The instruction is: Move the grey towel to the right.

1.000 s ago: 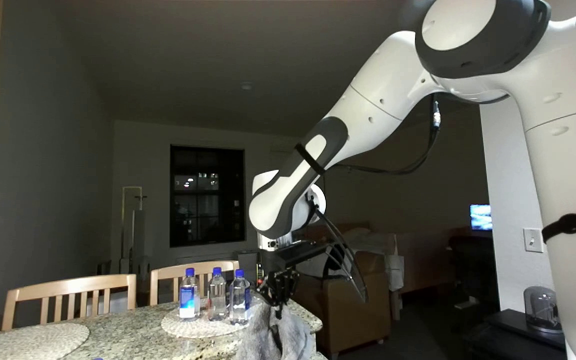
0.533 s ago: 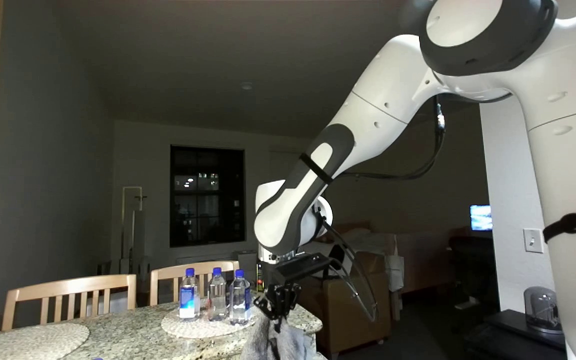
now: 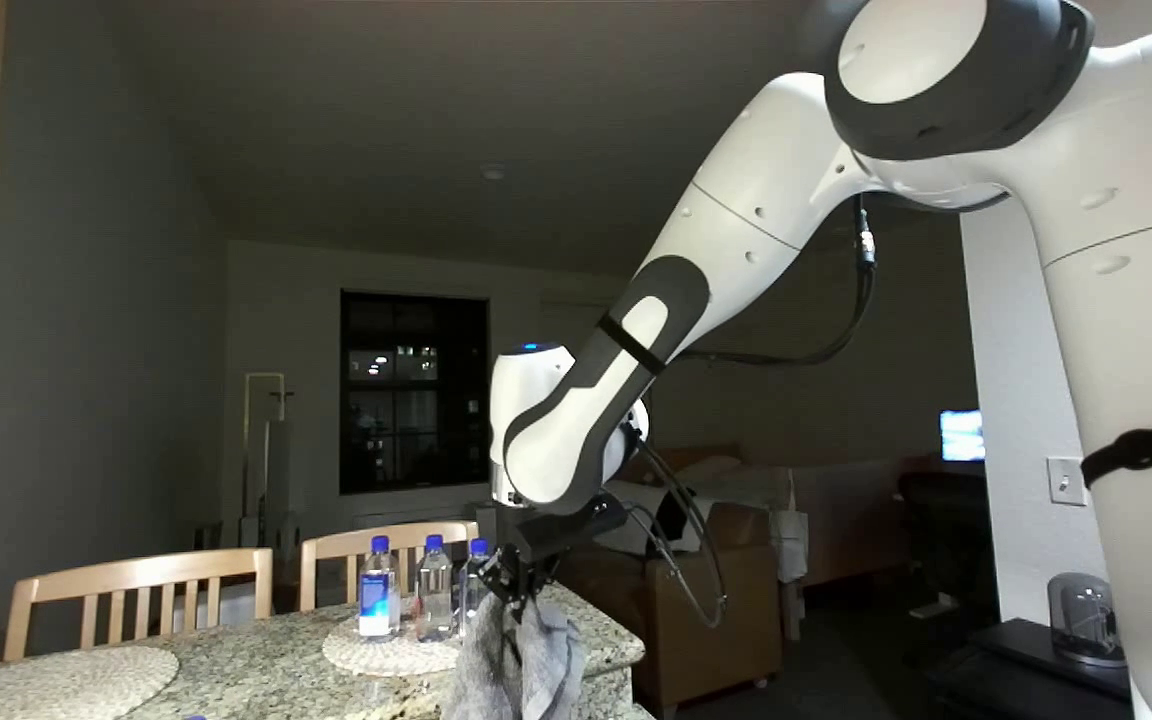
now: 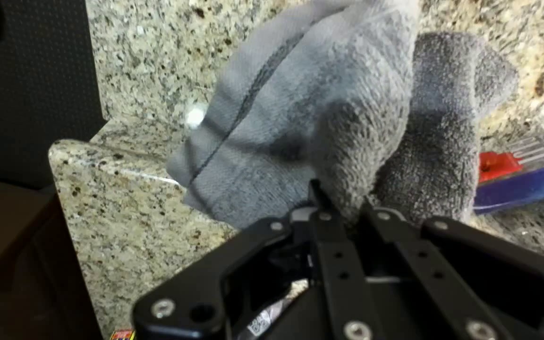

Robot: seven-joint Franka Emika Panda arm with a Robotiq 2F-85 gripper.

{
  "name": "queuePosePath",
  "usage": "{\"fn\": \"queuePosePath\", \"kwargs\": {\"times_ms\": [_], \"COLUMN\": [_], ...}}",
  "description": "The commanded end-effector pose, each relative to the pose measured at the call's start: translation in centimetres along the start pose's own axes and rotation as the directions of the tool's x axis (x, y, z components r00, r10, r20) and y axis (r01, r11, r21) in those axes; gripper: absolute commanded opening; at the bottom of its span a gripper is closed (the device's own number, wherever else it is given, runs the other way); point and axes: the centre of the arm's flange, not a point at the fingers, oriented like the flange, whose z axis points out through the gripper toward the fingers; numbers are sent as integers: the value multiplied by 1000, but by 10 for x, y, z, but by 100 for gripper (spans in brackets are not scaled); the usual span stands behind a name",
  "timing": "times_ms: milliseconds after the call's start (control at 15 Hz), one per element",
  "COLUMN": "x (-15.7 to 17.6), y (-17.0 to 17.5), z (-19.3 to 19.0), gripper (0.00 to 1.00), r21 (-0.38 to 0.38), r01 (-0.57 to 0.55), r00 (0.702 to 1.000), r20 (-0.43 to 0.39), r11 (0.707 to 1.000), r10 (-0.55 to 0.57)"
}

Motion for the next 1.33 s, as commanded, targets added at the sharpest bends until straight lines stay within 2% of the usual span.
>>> {"fn": "queuePosePath", "kwargs": {"times_ms": [0,267,533,867,1267], "x": [22,21,-6,-41,-55], "y": [-6,-8,-4,-7,-7], "z": [-20,-10,22,58,65], "gripper": [7,7,6,6,6], "r21": [-6,10,20,51,62], "r01": [-32,-31,-44,-92,-128], "r00": [995,997,998,981,968], "r20": [-94,-64,51,174,225], "r11": [999,999,999,994,990], "r10": [32,32,43,82,111]}}
